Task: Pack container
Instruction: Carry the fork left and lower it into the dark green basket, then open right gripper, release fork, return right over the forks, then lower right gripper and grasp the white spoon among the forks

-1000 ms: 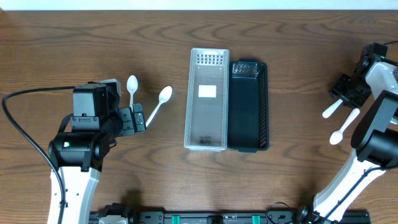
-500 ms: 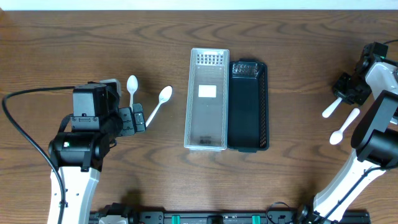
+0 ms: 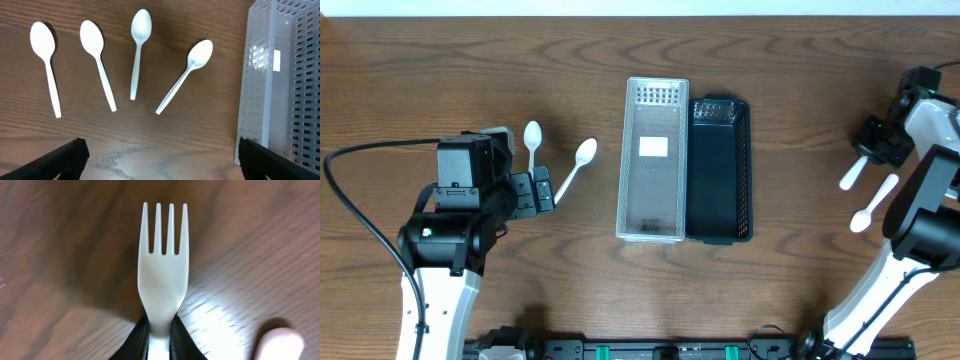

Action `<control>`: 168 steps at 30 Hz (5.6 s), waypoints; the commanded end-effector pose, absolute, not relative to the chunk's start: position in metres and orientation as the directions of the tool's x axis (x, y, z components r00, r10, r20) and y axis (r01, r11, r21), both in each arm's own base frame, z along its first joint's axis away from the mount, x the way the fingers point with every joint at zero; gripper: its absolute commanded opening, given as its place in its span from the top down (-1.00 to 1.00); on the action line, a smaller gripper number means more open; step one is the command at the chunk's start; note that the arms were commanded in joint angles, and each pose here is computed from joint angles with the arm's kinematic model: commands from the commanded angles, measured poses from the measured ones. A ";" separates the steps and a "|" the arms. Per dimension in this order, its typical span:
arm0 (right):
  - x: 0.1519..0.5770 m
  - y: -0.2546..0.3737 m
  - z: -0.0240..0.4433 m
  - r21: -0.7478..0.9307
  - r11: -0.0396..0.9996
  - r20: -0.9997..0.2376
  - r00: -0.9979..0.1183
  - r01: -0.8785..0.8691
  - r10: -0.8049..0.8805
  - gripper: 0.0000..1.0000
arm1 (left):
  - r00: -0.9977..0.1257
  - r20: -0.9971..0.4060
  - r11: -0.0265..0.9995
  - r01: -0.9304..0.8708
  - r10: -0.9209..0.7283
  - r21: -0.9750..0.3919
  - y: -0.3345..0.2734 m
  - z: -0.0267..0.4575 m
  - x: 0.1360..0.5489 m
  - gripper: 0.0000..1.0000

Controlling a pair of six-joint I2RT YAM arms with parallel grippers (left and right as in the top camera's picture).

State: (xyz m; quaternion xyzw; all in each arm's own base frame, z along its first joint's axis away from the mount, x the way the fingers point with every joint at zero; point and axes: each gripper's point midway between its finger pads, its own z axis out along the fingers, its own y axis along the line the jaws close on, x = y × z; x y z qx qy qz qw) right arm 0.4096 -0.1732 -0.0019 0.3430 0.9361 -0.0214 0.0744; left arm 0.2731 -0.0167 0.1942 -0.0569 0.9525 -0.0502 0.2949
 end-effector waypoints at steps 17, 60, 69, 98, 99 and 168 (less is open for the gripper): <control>0.433 0.100 0.199 0.274 0.962 -0.474 -0.871 -0.009 0.127 0.98 | -0.816 -0.566 0.991 -0.069 -0.120 -0.112 -0.015 0.198 0.275 -0.96; 0.390 -0.028 0.246 0.258 0.843 -0.444 -0.717 0.472 0.537 -0.12 | -0.826 -0.551 0.991 -0.071 -0.120 -0.110 -0.015 0.196 0.271 -0.96; 0.329 -0.149 0.159 0.205 0.649 -0.240 -0.605 0.733 0.759 -0.28 | -0.826 -0.551 0.991 -0.071 -0.120 -0.110 -0.015 0.196 0.271 -0.96; 0.298 -0.168 -0.011 0.058 0.657 0.073 -0.659 0.752 0.748 -0.43 | -0.828 -0.548 0.991 -0.071 -0.120 -0.109 -0.015 0.195 0.270 -0.96; 0.298 -0.165 -0.011 0.059 0.680 0.075 -0.683 0.730 0.727 -0.42 | -0.828 -0.548 0.991 -0.071 -0.120 -0.109 -0.015 0.195 0.270 -0.96; 0.297 -0.137 -0.025 -0.024 0.721 0.076 -0.718 0.692 0.692 0.34 | -0.828 -0.548 0.991 -0.071 -0.120 -0.109 -0.015 0.195 0.270 -0.96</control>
